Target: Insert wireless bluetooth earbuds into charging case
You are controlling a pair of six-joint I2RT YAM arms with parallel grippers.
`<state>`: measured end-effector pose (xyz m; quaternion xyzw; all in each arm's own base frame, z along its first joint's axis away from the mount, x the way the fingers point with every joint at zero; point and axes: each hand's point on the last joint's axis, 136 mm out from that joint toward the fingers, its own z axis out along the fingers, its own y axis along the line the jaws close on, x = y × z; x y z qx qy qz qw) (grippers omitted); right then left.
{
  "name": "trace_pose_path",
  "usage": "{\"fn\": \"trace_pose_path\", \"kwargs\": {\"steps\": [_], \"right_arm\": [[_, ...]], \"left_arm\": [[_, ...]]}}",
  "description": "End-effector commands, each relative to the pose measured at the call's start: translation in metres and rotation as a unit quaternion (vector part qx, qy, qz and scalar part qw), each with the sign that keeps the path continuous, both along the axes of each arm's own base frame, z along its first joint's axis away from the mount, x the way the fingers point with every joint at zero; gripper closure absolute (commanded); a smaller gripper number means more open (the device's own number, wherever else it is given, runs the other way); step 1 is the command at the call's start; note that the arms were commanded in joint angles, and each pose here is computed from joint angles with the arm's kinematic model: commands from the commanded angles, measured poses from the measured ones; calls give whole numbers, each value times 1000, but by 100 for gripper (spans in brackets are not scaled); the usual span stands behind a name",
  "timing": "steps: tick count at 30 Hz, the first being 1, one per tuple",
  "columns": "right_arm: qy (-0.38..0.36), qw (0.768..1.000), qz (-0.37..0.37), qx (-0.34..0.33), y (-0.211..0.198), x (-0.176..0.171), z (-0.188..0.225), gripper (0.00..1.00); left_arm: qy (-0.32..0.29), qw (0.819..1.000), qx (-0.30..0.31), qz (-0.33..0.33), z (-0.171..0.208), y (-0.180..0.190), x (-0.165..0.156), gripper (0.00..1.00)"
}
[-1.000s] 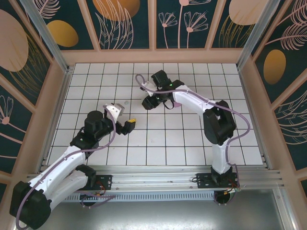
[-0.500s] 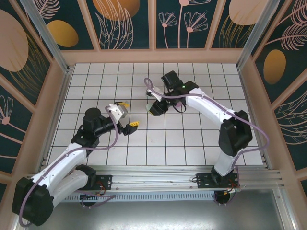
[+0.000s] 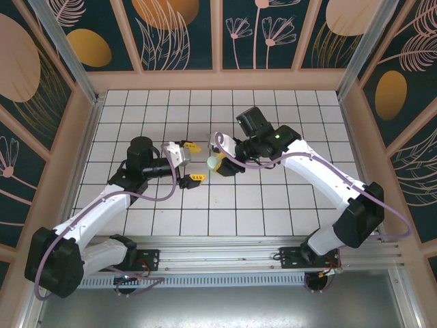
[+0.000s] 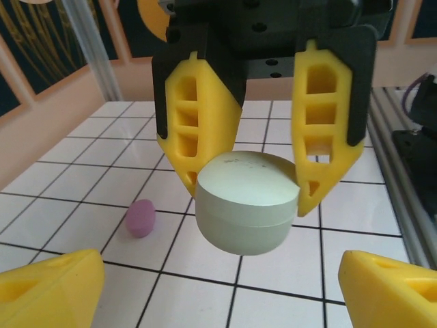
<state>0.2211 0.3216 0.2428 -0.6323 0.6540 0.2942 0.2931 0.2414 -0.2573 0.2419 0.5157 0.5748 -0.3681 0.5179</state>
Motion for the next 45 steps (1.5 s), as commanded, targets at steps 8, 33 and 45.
{"fn": "trace_pose_path", "kwargs": {"steps": [8,33,45], "right_arm": [[-30,998,46,-5,1,-19,12,72],[-26,998,55,-1,12,-19,15,72],[-30,998,57,18,16,-20,25,67]], "left_arm": [[12,997,-4,-78,10,-11,-10,27],[22,994,-10,-111,10,-19,-22,45],[25,993,-6,-116,12,-21,-22,68]]}}
